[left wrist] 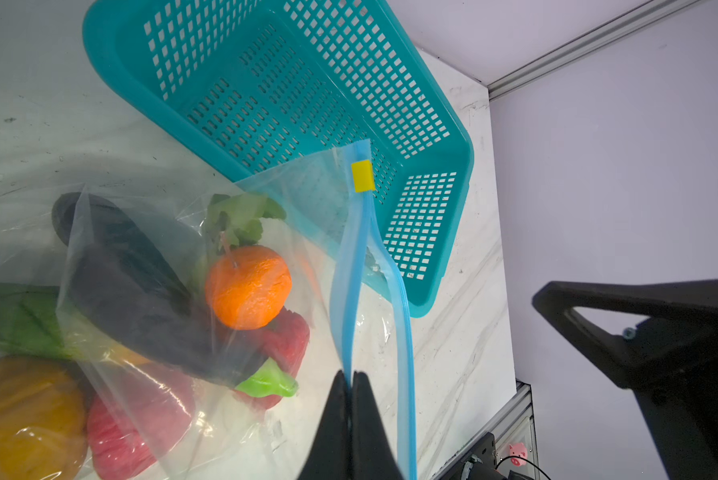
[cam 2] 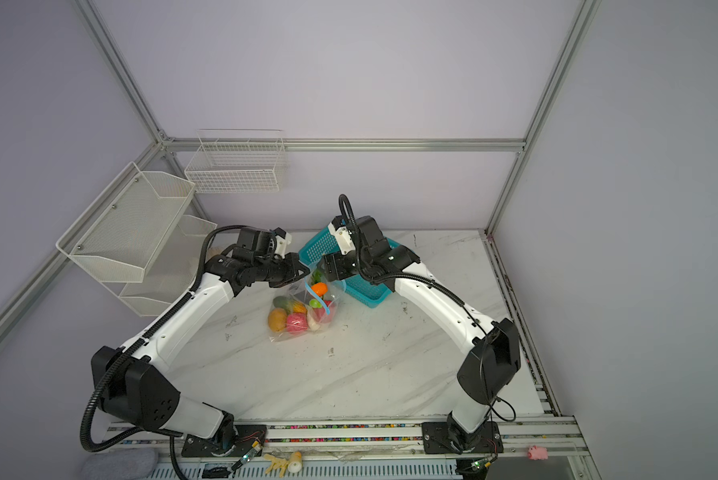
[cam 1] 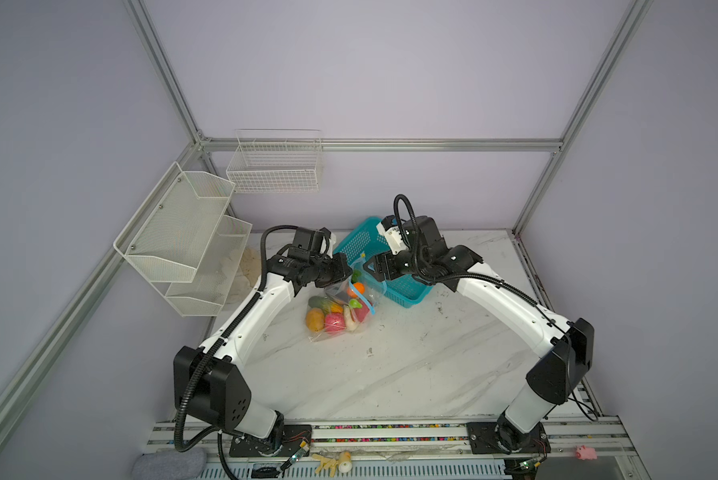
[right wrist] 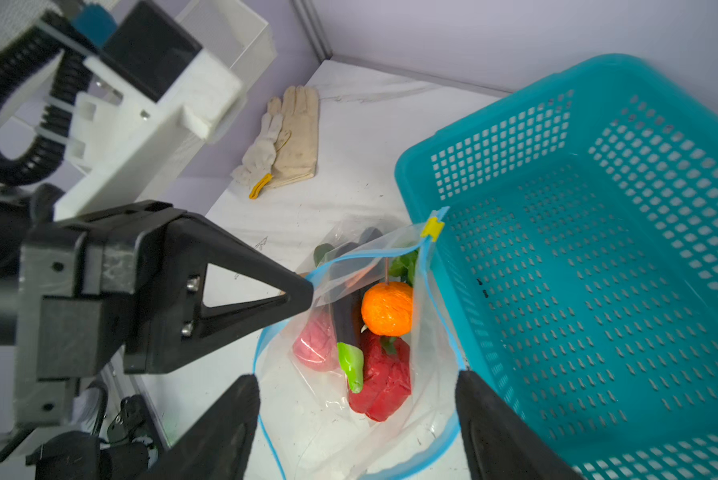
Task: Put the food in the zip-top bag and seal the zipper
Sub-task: 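Raise the right gripper out of the bag and move it to the zipper edge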
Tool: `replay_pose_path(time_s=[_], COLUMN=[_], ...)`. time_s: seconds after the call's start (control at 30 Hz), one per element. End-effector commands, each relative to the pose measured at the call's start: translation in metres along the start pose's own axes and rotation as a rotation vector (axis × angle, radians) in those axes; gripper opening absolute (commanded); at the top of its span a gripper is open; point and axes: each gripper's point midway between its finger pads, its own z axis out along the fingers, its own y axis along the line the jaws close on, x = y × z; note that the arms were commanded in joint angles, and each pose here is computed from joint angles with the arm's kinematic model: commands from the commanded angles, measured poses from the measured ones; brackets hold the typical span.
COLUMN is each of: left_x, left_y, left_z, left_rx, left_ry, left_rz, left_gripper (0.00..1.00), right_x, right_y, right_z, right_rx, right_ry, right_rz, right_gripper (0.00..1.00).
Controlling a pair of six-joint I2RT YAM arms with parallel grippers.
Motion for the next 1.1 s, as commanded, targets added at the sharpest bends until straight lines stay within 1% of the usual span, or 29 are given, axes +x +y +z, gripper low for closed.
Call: replay_pose_path(time_s=[0.0, 0.1, 0.13, 0.17, 0.27, 0.37, 0.43, 0.5, 0.6, 0.67, 0.93, 0.97, 1.03, 1.07], left_x=[-0.028, -0.028, -0.028, -0.028, -0.027, -0.027, -0.027, -0.027, -0.026, -0.027, -0.029, -0.029, -0.028, -0.028], left_y=[-0.029, -0.029, -0.029, -0.029, -0.028, -0.028, -0.029, -0.028, -0.029, -0.028, -0.030, -0.031, -0.031, -0.031], left_z=[-0.033, -0.033, -0.033, -0.033, -0.031, -0.031, -0.032, -0.031, -0.031, -0.031, -0.032, -0.033, -0.034, -0.035], left_rx=[0.058, 0.058, 0.059, 0.060, 0.056, 0.059, 0.059, 0.059, 0.060, 0.058, 0.061, 0.061, 0.062, 0.062], left_ry=[-0.106, -0.106, -0.105, -0.104, -0.100, -0.100, -0.102, -0.101, -0.098, -0.099, -0.103, -0.103, -0.103, -0.105], left_rz=[0.064, 0.063, 0.062, 0.060, 0.057, 0.058, 0.059, 0.060, 0.062, 0.063, 0.068, 0.069, 0.068, 0.067], left_gripper=[0.00, 0.00, 0.00, 0.00, 0.00, 0.00, 0.00, 0.00, 0.00, 0.00, 0.00, 0.00, 0.00, 0.00], right_x=[0.015, 0.039, 0.047, 0.054, 0.075, 0.080, 0.077, 0.079, 0.082, 0.082, 0.075, 0.073, 0.071, 0.068], right_y=[-0.035, -0.052, -0.054, -0.054, -0.056, -0.046, -0.041, -0.036, -0.034, -0.031, -0.026, -0.024, -0.023, -0.021], right_z=[-0.008, -0.004, 0.000, 0.005, 0.021, 0.037, 0.042, 0.048, 0.056, 0.060, 0.066, 0.065, 0.064, 0.062], right_rx=[0.134, 0.160, 0.157, 0.146, 0.110, 0.034, -0.006, -0.048, -0.082, -0.100, -0.136, -0.144, -0.153, -0.161], right_ry=[-0.009, 0.024, 0.039, 0.051, 0.081, 0.125, 0.114, 0.113, 0.125, 0.129, 0.128, 0.126, 0.116, 0.108], right_rz=[0.173, 0.314, 0.352, 0.378, 0.445, 0.493, 0.517, 0.543, 0.557, 0.556, 0.539, 0.534, 0.530, 0.529], right_gripper=[0.75, 0.72, 0.69, 0.68, 0.68, 0.70, 0.71, 0.71, 0.67, 0.62, 0.39, 0.37, 0.37, 0.34])
